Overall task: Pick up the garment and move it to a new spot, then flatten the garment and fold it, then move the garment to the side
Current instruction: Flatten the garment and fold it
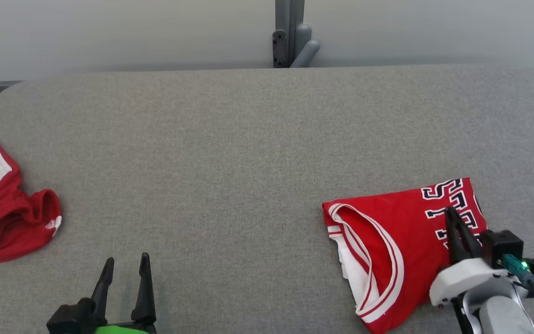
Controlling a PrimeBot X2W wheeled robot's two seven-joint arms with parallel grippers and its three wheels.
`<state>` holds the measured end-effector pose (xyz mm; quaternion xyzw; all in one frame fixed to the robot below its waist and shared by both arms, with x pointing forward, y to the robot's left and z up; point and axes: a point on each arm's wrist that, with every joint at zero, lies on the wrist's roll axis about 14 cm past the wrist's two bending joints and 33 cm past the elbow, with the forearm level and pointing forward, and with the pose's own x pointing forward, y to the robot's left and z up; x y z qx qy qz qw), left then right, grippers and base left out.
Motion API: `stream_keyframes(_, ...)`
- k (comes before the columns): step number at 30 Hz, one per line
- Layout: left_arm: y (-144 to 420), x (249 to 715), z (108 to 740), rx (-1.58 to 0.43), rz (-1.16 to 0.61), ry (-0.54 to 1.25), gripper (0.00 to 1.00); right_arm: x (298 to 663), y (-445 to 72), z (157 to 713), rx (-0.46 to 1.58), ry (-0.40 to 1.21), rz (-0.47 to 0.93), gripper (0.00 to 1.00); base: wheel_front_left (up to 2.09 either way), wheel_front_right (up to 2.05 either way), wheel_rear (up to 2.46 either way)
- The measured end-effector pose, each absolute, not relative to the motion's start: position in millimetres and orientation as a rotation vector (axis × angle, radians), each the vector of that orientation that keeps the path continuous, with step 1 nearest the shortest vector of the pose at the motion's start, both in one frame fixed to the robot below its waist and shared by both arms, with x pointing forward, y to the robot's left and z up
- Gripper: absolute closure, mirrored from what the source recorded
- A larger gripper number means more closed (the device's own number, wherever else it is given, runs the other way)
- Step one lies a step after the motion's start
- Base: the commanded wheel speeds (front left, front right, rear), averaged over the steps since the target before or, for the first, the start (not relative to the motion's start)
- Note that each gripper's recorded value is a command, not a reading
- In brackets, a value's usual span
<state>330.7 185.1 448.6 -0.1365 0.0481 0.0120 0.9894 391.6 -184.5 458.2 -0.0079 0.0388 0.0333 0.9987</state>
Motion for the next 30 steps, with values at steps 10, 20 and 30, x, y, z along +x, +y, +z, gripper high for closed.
stream_keyframes(10, 191.5, 350.3, 431.0, -0.267, 0.043, 0.148, 0.0, 419.5, -117.7, 394.3, -0.013, 0.274, 0.257, 1.0, 0.0, 0.0, 0.0)
stream_keyframes(20, 204.3, 348.2, 422.4, -0.265, 0.085, 0.172, 0.0, 419.5, -56.2, 393.5, 0.02, 0.263, 0.439, 1.0, 0.0, 0.0, 0.0)
stream_keyframes(30, 207.3, 347.0, 424.2, -0.268, 0.094, 0.165, 0.0, 415.9, -27.5, 411.5, 0.033, 0.206, 0.525, 1.0, 0.0, 0.0, 0.0)
